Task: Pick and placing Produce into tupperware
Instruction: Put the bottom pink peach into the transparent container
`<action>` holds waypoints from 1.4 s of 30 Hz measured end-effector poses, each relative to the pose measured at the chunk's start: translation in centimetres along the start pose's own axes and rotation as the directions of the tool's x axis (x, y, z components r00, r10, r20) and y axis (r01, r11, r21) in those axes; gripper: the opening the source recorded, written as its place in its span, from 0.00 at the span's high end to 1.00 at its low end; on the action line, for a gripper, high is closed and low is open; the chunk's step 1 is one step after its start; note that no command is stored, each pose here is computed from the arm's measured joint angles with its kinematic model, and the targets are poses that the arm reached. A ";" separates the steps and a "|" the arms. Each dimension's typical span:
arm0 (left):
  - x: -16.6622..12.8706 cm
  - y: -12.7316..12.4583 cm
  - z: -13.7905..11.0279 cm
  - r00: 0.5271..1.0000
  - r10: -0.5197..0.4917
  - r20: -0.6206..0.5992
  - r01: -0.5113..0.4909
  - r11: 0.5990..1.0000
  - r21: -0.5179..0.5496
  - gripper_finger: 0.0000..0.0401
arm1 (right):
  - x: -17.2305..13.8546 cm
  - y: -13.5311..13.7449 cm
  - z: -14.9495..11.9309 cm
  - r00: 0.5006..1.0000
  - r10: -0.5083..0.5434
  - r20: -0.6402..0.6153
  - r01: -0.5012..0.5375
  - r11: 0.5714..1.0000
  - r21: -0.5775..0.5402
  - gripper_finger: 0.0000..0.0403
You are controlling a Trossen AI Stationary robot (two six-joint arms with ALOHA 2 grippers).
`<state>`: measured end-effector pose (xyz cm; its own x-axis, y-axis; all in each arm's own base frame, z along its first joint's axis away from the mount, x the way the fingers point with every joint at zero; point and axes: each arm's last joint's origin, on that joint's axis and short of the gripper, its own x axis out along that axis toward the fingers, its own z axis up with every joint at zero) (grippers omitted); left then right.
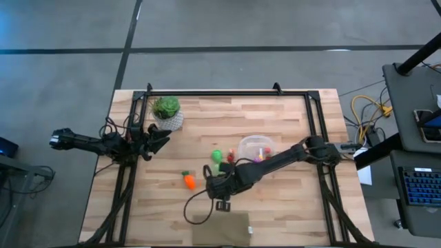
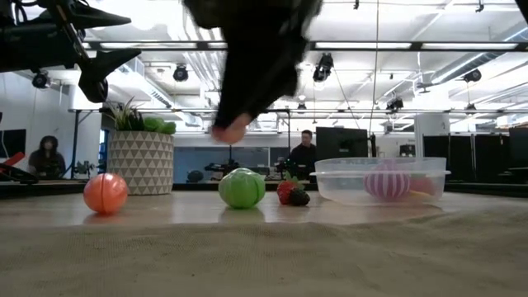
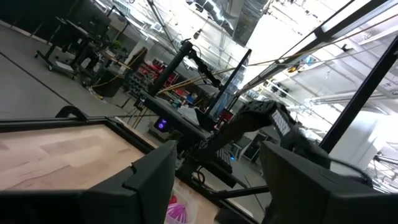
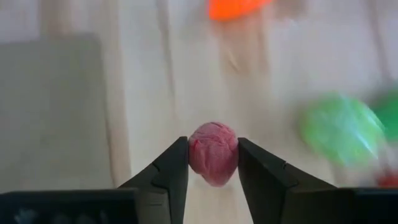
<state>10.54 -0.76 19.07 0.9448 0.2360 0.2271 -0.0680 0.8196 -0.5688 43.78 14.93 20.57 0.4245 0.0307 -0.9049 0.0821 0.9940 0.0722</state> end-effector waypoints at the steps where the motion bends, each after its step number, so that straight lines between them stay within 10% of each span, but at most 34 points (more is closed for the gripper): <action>1: 0.0 0.0 0.0 1.000 0.001 -0.001 -0.001 1.000 0.000 0.46 | -0.7 -0.2 -0.2 1.000 -0.018 -0.021 0.019 0.999 0.026 0.71; 13: 0.0 0.0 0.0 1.000 0.000 0.001 0.000 1.000 0.001 0.46 | -7.7 -4.8 -3.2 0.926 -0.284 -0.248 0.358 0.870 0.339 0.71; 29: 0.0 0.0 0.0 1.000 -0.002 0.004 0.002 1.000 0.000 0.46 | -4.9 -18.8 -10.5 0.919 -0.028 -0.394 0.337 0.574 0.746 0.71; 42: -0.1 0.1 0.3 0.998 0.043 0.048 -0.043 0.999 -0.011 0.46 | -5.0 -18.6 -11.5 0.907 -0.029 -0.421 0.336 0.653 0.679 0.70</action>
<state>10.39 -0.57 19.24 0.9247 0.2959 0.2396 -0.1051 0.8032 -0.5863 29.79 -2.54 18.89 0.0029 0.0434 -0.9991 0.8084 0.5880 0.0279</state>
